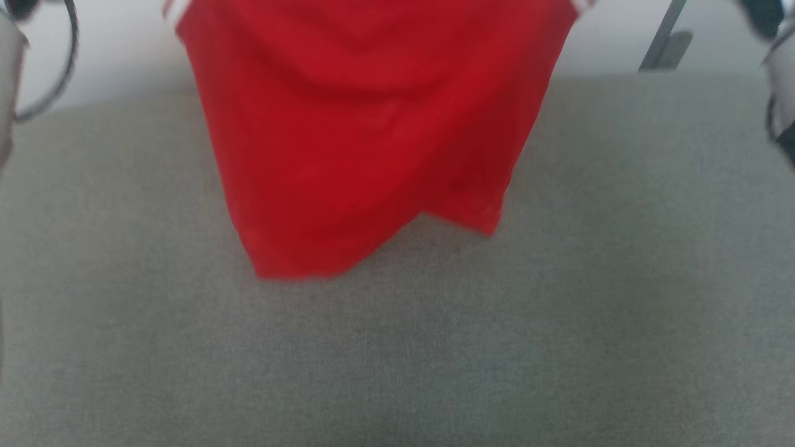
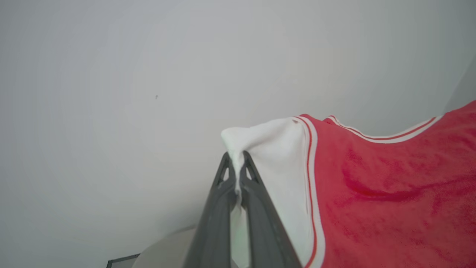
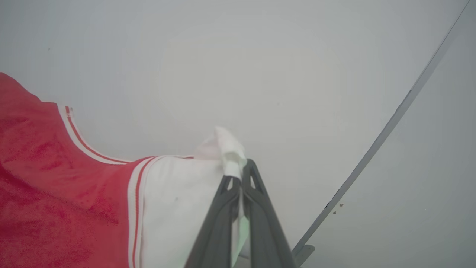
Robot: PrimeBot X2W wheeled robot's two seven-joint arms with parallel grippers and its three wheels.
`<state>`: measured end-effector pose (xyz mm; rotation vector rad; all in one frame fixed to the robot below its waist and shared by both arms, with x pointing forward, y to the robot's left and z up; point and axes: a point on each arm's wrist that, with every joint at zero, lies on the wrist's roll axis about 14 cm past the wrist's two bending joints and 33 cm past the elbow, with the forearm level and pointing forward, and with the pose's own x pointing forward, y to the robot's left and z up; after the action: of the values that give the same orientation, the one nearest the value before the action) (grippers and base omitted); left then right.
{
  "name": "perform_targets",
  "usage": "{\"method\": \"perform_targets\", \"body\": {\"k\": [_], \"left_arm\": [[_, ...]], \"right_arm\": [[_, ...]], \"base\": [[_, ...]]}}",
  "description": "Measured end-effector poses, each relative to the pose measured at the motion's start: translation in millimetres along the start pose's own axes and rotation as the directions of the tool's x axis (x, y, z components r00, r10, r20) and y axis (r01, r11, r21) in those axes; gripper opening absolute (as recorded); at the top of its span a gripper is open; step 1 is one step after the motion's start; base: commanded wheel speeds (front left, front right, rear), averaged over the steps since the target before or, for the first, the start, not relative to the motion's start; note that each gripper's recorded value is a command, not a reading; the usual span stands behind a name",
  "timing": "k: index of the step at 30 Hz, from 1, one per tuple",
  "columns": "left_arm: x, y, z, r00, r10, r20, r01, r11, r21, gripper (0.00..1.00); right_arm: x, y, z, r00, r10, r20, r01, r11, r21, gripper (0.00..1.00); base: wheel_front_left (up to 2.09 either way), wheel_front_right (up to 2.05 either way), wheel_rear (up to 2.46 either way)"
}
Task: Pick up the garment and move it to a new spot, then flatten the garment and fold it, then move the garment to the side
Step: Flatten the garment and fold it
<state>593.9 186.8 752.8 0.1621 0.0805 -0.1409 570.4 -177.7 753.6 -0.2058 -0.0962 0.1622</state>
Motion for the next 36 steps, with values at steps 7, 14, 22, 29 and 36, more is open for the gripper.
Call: {"method": "perform_targets", "body": {"k": [7, 14, 22, 29, 36], "left_arm": [[41, 5, 33, 0.973, 0.029, 0.227, -0.041, 0.998, 0.045, 0.0], [72, -1, 57, 0.88, 0.031, 0.473, -0.069, 0.996, 0.064, 0.0], [98, -2, -13, 0.907, 0.012, 0.421, -0.049, 0.996, 0.078, 0.0], [85, -10, -88, 0.973, -0.023, 0.229, 0.008, 0.998, 0.064, 0.0], [50, -26, -143, 0.998, -0.059, 0.014, 0.059, 0.998, 0.011, 0.0]], "right_arm": [[45, -19, 12, 0.98, -0.043, 0.195, 0.07, 0.989, -0.133, 0.0], [81, -21, 14, 0.941, -0.012, 0.339, 0.121, 0.945, -0.305, 0.0], [107, 36, -64, 0.965, 0.092, 0.244, 0.006, 0.928, -0.373, 0.0], [87, 52, -127, 0.99, 0.105, 0.097, -0.075, 0.958, -0.277, 0.0], [48, 67, -173, 0.992, 0.116, -0.053, -0.122, 0.984, -0.127, 0.0]], "base": [[0.0, 0.0, 0.0], [0.0, 0.0, 0.0], [0.0, 0.0, 0.0], [0.0, 0.0, 0.0], [0.0, 0.0, 0.0]]}}
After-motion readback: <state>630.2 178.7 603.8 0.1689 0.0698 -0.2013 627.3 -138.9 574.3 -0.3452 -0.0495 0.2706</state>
